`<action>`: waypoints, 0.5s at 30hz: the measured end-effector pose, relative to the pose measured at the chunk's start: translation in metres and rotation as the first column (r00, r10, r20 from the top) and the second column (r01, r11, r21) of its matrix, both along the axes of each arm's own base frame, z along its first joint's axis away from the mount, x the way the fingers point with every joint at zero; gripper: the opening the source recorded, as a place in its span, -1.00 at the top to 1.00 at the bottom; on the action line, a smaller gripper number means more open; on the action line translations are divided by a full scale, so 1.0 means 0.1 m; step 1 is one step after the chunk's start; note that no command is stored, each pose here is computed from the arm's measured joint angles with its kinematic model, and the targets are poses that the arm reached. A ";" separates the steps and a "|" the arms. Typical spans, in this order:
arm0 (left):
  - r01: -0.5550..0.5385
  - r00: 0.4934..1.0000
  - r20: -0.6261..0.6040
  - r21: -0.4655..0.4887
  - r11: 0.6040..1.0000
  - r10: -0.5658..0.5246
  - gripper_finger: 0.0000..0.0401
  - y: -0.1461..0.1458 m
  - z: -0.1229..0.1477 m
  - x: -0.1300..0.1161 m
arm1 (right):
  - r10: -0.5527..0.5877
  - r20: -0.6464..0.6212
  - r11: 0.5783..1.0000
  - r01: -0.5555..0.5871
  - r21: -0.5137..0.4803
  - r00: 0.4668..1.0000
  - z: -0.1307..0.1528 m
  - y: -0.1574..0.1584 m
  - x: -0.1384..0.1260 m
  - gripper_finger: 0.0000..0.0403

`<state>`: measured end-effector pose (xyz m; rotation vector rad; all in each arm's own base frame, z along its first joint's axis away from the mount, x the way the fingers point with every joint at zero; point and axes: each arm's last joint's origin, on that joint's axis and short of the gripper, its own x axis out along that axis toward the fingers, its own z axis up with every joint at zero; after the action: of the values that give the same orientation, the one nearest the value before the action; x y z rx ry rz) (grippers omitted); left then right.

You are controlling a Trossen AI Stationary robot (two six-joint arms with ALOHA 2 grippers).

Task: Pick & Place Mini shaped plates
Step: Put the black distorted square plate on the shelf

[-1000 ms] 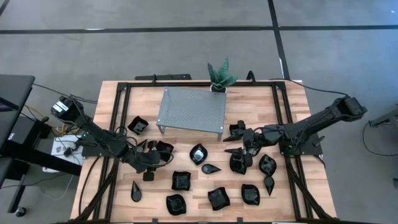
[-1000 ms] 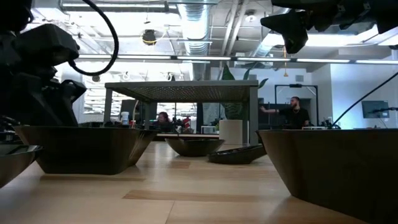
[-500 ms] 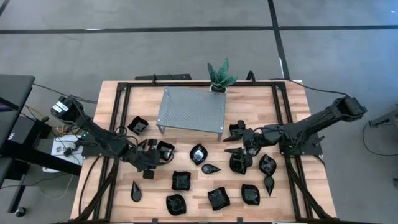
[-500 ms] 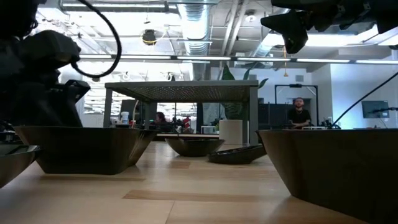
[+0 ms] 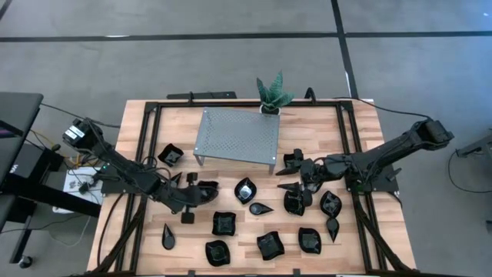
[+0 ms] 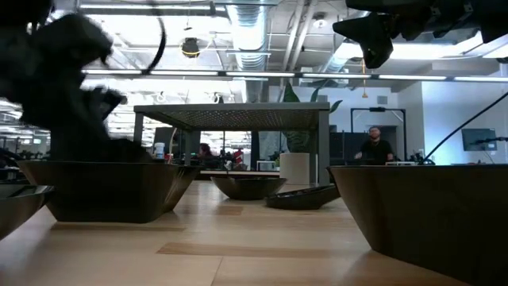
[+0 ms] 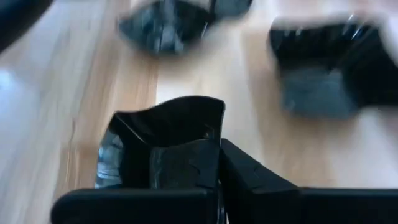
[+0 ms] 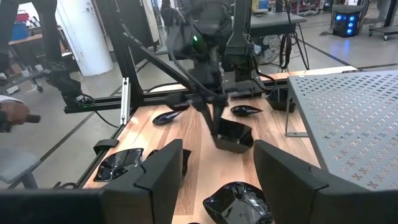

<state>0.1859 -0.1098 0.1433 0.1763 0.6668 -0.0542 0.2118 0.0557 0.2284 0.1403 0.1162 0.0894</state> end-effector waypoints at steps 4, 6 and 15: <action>0.087 0.989 0.111 0.059 0.994 -0.093 0.97 -0.16 0.39 0.21 | 0.000 0.000 1.000 0.000 0.000 1.000 0.00 0.00 0.00 0.05; 0.115 0.978 0.157 0.144 0.983 -0.138 0.97 -0.20 0.58 0.31 | 0.000 0.000 1.000 0.000 0.000 1.000 0.00 0.00 0.00 0.06; -0.070 0.980 0.196 0.483 0.873 -0.030 0.97 0.35 0.99 0.71 | 0.000 0.000 1.000 0.000 0.000 1.000 0.00 0.00 0.00 0.09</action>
<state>0.2565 -0.0747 0.2421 0.6574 0.4708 0.1550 0.2118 0.0557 0.2284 0.1403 0.1162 0.0891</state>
